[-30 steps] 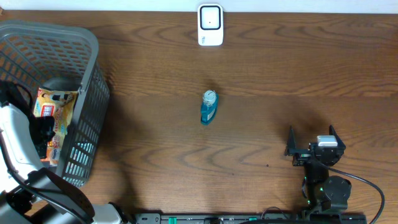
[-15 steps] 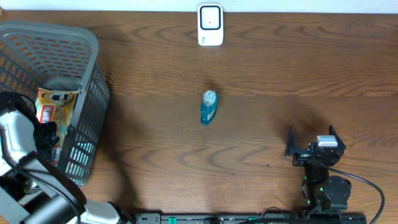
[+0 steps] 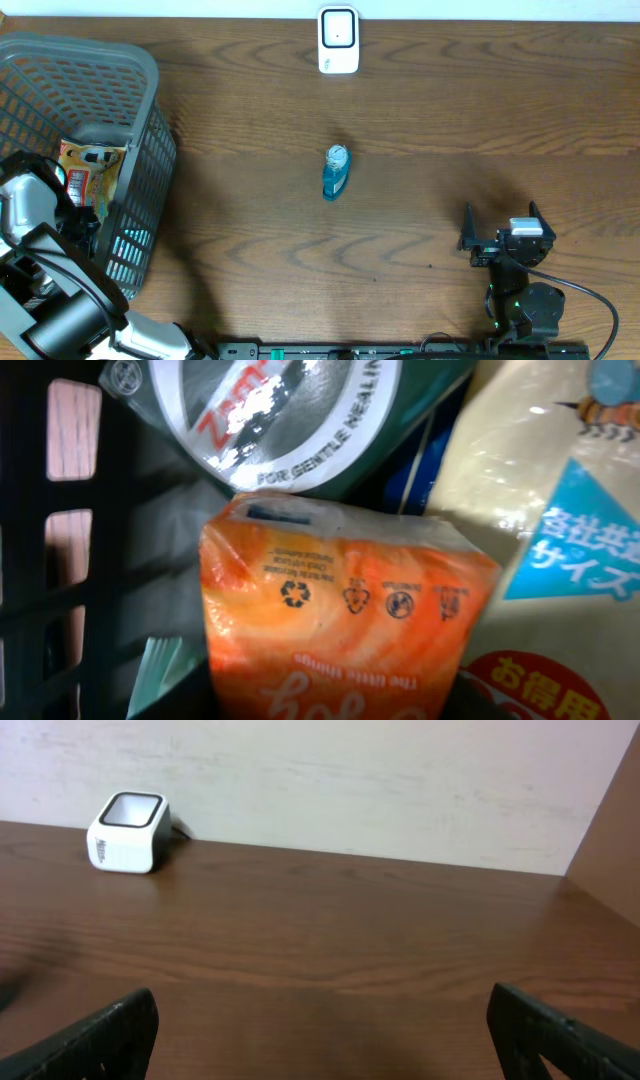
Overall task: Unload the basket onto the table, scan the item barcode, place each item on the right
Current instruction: 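Reach the left gripper into the basket and grasp the orange box, then carry the orange box past the scanner and place it left of the bottle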
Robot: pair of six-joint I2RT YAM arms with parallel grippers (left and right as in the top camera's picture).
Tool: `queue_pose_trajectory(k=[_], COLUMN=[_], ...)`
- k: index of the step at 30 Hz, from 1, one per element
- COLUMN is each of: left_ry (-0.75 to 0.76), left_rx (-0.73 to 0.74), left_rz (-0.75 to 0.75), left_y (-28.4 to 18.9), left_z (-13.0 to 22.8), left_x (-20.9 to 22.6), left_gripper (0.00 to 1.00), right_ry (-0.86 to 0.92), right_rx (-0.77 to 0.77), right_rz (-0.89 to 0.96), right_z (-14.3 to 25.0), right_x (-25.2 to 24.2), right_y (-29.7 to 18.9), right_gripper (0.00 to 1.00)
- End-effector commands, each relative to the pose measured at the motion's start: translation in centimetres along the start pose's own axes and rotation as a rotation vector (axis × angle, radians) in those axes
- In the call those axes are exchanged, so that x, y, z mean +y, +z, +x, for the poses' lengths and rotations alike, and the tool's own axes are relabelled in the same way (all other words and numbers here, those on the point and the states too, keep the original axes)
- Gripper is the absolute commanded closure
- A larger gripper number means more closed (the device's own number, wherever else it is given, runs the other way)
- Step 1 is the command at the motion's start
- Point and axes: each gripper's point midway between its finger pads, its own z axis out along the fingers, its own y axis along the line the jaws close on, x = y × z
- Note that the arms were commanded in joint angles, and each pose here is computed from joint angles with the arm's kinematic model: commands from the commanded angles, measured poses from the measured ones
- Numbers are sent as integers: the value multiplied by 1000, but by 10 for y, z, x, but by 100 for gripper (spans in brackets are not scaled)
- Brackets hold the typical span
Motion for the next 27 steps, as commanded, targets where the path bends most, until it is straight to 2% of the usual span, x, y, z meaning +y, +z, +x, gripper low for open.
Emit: queue_pose_trajectory(k=[1,6,10,13,18,23,27], left_ry=[-17,-43,-70,-60,90,297,518], left_rx=[-40,-84,-76,-14,83,67,85], left_rz=[29,114,335,578,1054,1335,1513], left_y=[-18,-57,-117,-168,-271,-349,-399], left_z=[-10,-20,-18,-3,41,99,167], left_x=[1,3,-4,-17,-36,-34,-32], left_gripper=[59,59,59,59,58,59,58], right_ry=[11,11,11,11,11,11,11], right_rx=[0,0,0,0,0,0,0], right_rz=[3,3,3,3,3,3,3], right_z=[0,0,0,0,0,0,0], right_x=[0,0,0,0,0,0,0], right_y=[0,0,0,0,0,0,0], right_gripper=[1,1,1,1,1,1,1])
